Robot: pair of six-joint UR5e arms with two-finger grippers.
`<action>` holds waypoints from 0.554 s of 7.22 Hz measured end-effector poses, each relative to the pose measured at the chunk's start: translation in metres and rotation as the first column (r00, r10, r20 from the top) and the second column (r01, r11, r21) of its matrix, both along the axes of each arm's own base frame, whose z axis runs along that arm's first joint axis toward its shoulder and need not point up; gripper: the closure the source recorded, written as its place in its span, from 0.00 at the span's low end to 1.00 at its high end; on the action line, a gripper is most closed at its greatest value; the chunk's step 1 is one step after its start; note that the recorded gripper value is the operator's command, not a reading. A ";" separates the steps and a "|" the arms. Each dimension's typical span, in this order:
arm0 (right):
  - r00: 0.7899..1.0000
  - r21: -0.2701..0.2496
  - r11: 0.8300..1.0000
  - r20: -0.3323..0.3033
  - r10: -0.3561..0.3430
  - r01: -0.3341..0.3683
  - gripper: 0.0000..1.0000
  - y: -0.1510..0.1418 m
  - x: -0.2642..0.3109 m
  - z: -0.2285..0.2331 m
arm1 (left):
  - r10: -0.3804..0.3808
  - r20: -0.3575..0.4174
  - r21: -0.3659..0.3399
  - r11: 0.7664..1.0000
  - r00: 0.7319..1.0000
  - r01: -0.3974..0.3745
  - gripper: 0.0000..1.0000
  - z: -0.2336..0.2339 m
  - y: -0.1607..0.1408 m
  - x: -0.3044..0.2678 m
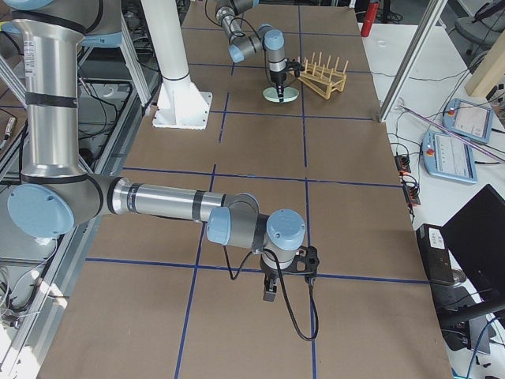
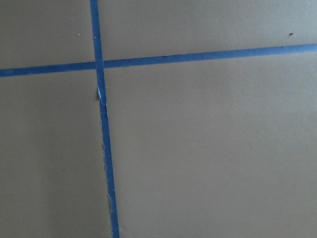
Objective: Place plate on rack
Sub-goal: 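Lift the plate with the left gripper and tilt it upright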
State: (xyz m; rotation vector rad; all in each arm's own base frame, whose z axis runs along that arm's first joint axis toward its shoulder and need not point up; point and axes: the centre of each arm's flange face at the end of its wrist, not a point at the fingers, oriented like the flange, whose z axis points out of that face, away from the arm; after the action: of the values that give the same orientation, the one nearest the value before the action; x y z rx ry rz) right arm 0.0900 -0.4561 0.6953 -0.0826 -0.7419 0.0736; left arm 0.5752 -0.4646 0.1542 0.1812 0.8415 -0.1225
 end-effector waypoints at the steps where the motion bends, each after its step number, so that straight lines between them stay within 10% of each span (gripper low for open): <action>1: 1.000 0.000 1.000 0.000 0.000 0.000 0.00 0.000 0.000 0.000 | -0.018 -0.014 0.004 1.000 1.000 0.018 1.00 -0.029 0.003 -0.037; 4: 1.000 0.000 1.000 0.000 0.000 0.000 0.00 0.000 0.000 0.000 | -0.059 -0.114 0.005 0.998 0.992 0.060 1.00 -0.082 -0.018 -0.153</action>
State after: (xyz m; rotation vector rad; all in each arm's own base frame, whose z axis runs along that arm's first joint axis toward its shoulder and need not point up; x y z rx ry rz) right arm 0.0900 -0.4561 0.6953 -0.0826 -0.7419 0.0736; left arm 0.4220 -0.4827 0.0727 0.2083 0.9508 -0.1866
